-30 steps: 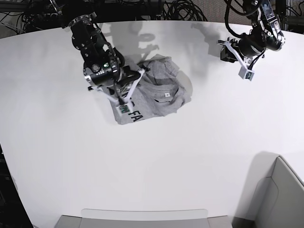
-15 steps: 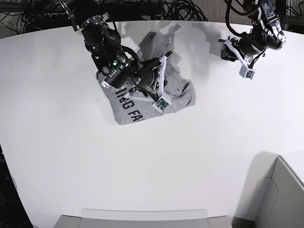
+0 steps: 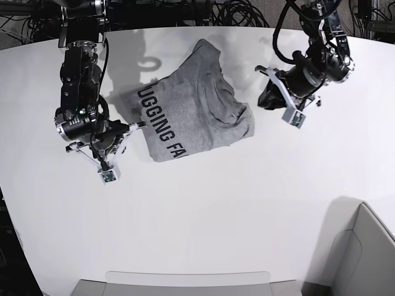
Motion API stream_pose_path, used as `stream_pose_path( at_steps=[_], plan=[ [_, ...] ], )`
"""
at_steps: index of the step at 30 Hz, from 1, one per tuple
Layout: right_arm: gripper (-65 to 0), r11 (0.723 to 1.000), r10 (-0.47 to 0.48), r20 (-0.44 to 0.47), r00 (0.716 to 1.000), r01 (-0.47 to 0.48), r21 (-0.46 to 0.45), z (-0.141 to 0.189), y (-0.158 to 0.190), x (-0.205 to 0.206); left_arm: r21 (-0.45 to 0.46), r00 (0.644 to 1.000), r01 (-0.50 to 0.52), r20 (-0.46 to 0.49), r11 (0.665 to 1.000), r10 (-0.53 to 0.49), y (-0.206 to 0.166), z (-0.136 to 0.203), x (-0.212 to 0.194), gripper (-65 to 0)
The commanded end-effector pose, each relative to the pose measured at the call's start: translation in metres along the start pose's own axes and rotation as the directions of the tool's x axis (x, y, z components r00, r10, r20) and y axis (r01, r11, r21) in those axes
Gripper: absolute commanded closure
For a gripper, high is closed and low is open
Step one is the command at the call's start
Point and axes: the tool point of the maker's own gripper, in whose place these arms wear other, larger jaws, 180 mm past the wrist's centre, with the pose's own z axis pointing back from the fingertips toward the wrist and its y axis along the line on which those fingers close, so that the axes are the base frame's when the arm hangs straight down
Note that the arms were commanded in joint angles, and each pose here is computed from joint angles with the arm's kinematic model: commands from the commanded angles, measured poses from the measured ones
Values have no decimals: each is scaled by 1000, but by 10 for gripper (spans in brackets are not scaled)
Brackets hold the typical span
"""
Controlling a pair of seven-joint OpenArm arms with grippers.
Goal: Fold the T-shirt properly
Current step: 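Grasp the bundle edges with both grippers, then flip the folded bundle over with both grippers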
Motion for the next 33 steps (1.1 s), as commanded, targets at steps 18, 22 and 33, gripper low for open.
stream_pose_path(
  at_steps=[18, 22, 33],
  plan=[
    [0, 999, -20, -174, 985, 25, 30, -56, -24, -67, -394, 927, 363, 66, 844, -369, -153, -54, 17, 0],
    [0, 987, 129, -176, 976, -109, 119, -58, -3, -73, -321, 903, 401, -22, 858, -430, -128, -67, 1, 0],
    [0, 873, 426, -84, 901, -385, 301, -43, 86, -81, 3, 892, 396, -240, 918, -384, -1, -76, -7, 0]
  ],
)
